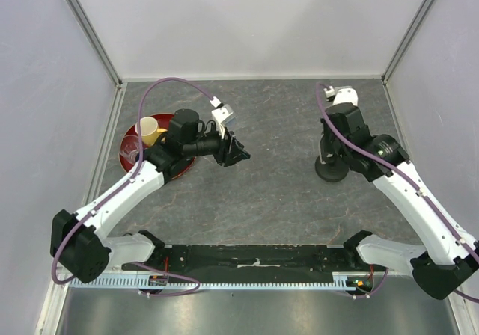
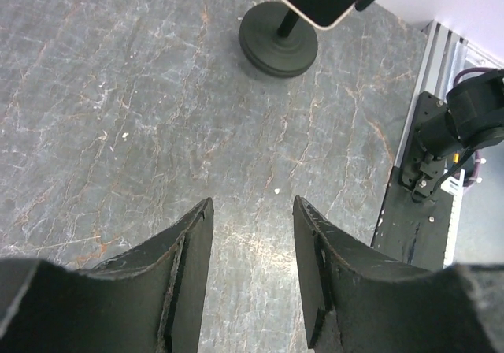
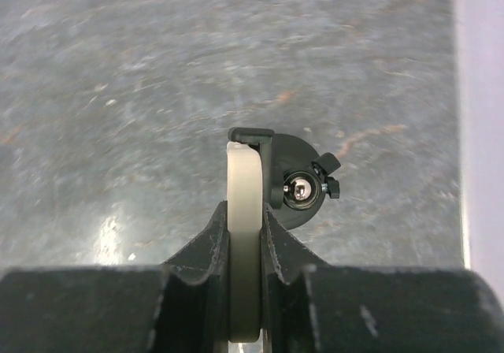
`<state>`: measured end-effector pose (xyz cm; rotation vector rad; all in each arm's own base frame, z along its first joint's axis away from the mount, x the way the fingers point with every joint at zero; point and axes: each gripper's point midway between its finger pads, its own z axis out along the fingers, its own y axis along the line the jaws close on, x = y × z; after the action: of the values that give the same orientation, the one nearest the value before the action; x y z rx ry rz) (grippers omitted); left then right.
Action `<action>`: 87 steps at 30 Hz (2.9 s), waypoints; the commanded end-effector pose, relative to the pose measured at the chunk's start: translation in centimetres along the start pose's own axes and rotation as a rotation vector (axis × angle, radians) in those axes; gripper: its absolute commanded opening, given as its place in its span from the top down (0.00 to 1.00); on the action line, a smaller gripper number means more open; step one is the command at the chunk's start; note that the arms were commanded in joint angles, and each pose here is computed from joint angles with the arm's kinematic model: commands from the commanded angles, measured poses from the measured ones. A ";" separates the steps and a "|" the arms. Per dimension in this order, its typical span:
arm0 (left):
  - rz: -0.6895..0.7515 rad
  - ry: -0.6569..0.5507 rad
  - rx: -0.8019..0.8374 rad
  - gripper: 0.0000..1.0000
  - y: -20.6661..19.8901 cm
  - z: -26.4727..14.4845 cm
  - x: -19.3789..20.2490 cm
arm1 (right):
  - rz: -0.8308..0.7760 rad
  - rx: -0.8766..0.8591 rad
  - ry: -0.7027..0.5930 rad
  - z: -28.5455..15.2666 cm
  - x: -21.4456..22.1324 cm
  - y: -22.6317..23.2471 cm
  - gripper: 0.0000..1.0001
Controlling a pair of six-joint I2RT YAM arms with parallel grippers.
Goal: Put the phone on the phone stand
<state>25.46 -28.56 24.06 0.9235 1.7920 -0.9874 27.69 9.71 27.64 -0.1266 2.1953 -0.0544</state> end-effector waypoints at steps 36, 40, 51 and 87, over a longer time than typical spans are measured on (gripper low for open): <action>-0.134 0.012 0.048 0.51 -3.4 0.7 -0.3 | 0.903 1.132 -0.331 -13.9 11.0 -22.1 1.00; -0.138 0.021 0.046 0.51 -3.3 0.8 -0.1 | 0.905 1.176 -0.320 -13.8 11.2 -22.5 1.00; -0.133 0.056 0.052 0.51 -3.6 1.4 0.7 | 0.944 1.230 -0.245 -11.0 12.8 -22.3 1.00; -0.121 0.086 0.080 0.51 -4.7 1.9 1.4 | 1.018 1.264 -0.284 -13.3 11.0 -23.8 0.04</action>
<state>21.28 -31.49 22.24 0.9090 1.9475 -1.1233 13.32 -15.07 26.95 1.5669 1.3499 -0.7043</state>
